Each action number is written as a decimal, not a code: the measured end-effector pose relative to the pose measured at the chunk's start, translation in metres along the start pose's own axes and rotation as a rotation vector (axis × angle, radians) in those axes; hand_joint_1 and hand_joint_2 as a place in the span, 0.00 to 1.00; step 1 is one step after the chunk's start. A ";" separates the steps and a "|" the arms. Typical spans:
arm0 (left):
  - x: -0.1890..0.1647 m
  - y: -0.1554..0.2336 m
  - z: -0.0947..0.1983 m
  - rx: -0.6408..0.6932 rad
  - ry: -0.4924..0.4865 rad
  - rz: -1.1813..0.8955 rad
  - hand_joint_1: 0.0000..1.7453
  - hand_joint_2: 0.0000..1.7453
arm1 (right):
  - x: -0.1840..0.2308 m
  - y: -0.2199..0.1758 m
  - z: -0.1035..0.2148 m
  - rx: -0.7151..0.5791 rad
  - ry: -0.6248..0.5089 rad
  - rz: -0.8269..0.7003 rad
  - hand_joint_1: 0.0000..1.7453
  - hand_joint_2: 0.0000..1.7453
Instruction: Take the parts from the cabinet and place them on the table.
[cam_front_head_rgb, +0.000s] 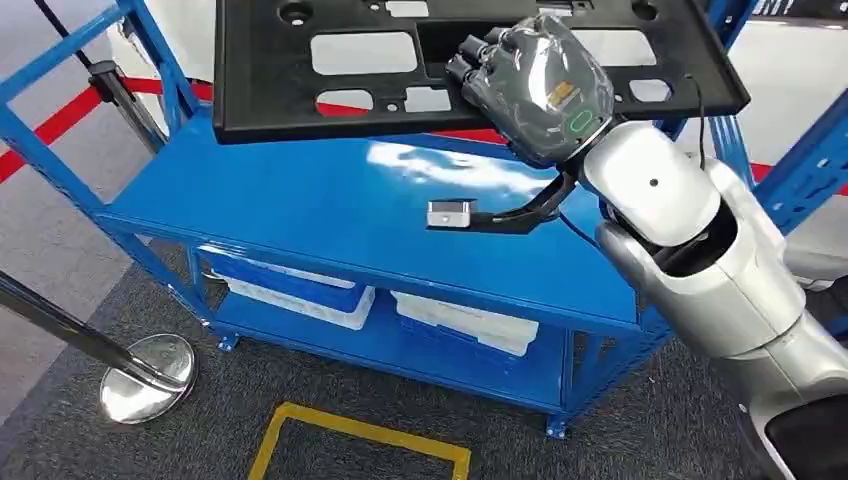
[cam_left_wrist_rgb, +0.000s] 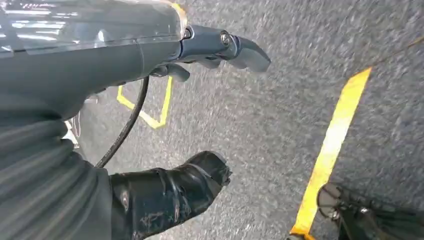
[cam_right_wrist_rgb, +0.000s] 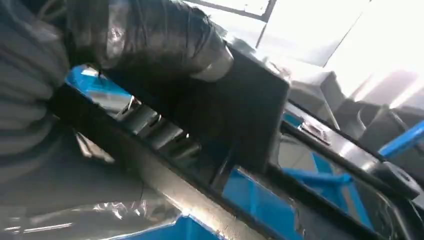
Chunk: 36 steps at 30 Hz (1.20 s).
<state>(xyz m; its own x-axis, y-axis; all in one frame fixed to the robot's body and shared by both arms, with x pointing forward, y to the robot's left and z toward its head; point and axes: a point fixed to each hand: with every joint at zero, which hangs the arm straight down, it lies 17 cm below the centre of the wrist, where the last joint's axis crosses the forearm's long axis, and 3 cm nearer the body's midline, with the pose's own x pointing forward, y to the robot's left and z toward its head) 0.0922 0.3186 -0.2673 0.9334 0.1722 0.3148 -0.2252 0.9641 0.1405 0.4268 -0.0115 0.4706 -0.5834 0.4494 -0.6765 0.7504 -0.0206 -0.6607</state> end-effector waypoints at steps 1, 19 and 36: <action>-0.002 0.000 0.000 0.001 0.002 -0.001 0.00 1.00 | 0.000 0.000 0.000 -0.001 -0.001 0.000 1.00 1.00; 0.002 0.003 0.000 0.004 -0.013 -0.020 0.00 1.00 | 0.002 0.001 0.003 -0.005 -0.006 -0.047 1.00 1.00; 0.002 0.002 0.000 0.010 -0.021 -0.028 0.00 1.00 | 0.001 -0.003 0.008 -0.019 -0.001 0.035 1.00 1.00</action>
<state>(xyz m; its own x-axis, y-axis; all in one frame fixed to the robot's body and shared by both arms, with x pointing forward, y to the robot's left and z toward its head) 0.0937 0.3212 -0.2659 0.9333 0.1407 0.3302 -0.2019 0.9664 0.1589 0.4214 -0.0182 0.4695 -0.5574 0.4476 -0.6992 0.7760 -0.0187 -0.6305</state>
